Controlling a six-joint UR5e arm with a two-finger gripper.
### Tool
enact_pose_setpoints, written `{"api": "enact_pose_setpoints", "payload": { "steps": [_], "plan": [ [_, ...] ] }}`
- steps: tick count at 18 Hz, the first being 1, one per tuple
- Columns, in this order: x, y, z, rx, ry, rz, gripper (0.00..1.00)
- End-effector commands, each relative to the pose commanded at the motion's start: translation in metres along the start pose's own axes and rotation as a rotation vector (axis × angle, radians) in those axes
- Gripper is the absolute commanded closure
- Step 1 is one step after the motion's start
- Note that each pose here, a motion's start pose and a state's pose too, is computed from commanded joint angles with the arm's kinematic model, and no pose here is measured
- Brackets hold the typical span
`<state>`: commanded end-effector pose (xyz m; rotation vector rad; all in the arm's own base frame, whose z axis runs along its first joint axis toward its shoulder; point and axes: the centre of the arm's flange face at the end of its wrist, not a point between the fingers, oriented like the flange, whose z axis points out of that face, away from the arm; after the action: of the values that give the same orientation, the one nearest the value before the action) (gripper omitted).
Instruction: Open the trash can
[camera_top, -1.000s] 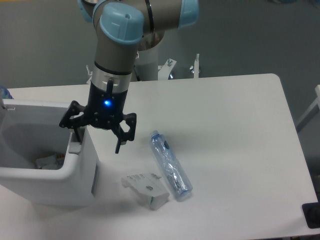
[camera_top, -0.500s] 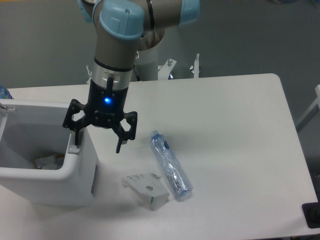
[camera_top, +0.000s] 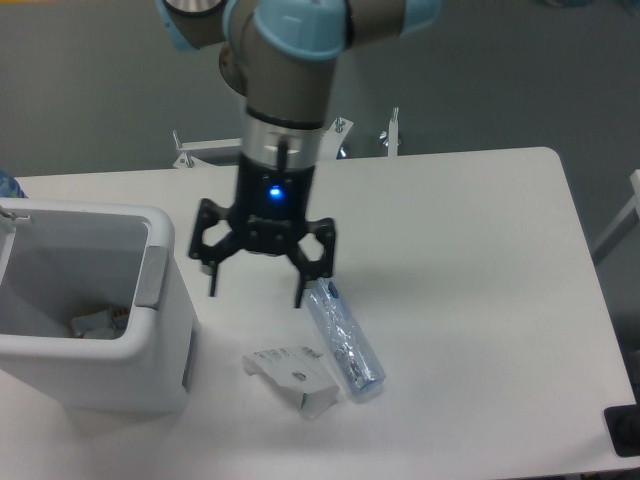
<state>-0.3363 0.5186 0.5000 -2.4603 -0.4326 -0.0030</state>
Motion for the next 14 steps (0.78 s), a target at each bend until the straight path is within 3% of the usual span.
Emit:
{"api": "enact_pose_setpoints", "payload": {
  "steps": [3, 7, 11, 14],
  "plan": [
    [-0.011, 0.001, -0.001, -0.015, -0.034, 0.073, 0.00],
    [-0.033, 0.014, 0.004, -0.112, -0.149, 0.184, 0.00],
    [-0.089, 0.043, 0.015, -0.226, -0.181, 0.236, 0.00],
    [-0.127, 0.062, 0.038, -0.311, -0.137, 0.255, 0.00]
  ]
}}
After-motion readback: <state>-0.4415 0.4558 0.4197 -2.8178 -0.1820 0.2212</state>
